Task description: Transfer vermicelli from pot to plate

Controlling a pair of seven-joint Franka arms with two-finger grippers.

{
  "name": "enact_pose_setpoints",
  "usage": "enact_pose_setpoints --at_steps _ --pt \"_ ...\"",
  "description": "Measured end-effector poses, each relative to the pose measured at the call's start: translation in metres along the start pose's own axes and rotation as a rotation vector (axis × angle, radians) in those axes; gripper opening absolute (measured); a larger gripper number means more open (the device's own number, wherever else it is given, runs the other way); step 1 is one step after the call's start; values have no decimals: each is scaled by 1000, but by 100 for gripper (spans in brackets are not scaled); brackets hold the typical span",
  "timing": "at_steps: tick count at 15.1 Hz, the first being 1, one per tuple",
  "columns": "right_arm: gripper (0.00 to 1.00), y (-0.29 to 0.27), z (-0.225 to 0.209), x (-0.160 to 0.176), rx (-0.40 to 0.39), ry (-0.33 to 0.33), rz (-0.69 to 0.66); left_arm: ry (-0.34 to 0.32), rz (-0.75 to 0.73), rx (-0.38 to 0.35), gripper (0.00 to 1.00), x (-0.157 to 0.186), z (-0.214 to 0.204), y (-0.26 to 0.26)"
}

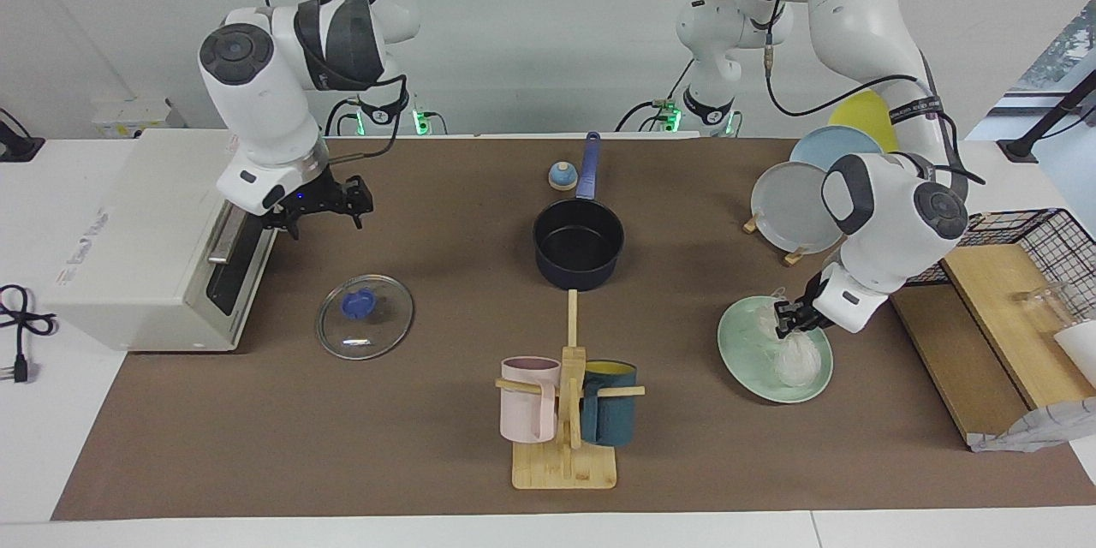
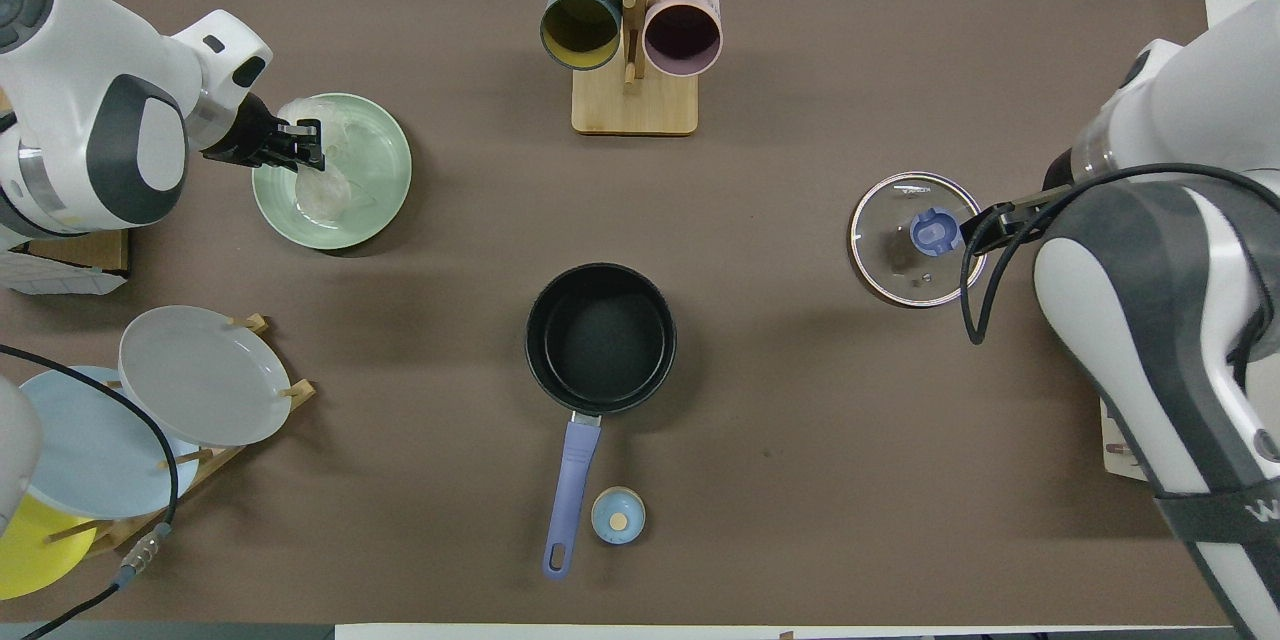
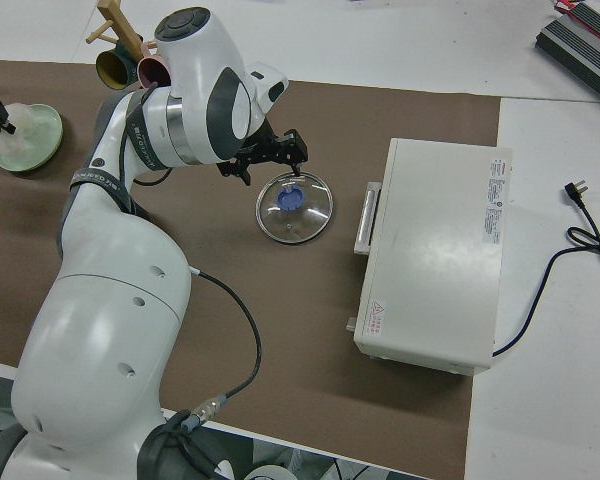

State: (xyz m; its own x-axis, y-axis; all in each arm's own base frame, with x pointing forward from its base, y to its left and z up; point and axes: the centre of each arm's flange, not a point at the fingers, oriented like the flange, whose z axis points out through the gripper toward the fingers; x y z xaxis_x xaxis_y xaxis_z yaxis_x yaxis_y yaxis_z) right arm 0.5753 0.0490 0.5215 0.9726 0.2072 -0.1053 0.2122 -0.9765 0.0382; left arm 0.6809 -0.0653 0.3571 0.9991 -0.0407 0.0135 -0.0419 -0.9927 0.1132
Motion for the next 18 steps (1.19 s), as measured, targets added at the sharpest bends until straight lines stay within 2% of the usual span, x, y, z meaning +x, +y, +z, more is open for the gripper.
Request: enact_pose_setpoints --at_steps 4,8,11,12,15,18 --pt "100 17 -43 -18 7 -8 33 9 70 10 23 -3 21 -1" --pt "100 25 -56 -34 16 -20 52 4 84 11 62 -3 7 1" --pt "100 29 -54 -40 20 -36 60 -1 76 13 96 -10 -61 6" --pt "100 34 -53 -42 22 -41 69 -4 59 20 100 -19 -92 7" --pt "100 46 -52 -45 25 -43 92 -3 -4 62 100 -57 -179 15" --pt "100 57 -51 -48 28 -44 115 -22 -21 75 100 -102 -240 23"
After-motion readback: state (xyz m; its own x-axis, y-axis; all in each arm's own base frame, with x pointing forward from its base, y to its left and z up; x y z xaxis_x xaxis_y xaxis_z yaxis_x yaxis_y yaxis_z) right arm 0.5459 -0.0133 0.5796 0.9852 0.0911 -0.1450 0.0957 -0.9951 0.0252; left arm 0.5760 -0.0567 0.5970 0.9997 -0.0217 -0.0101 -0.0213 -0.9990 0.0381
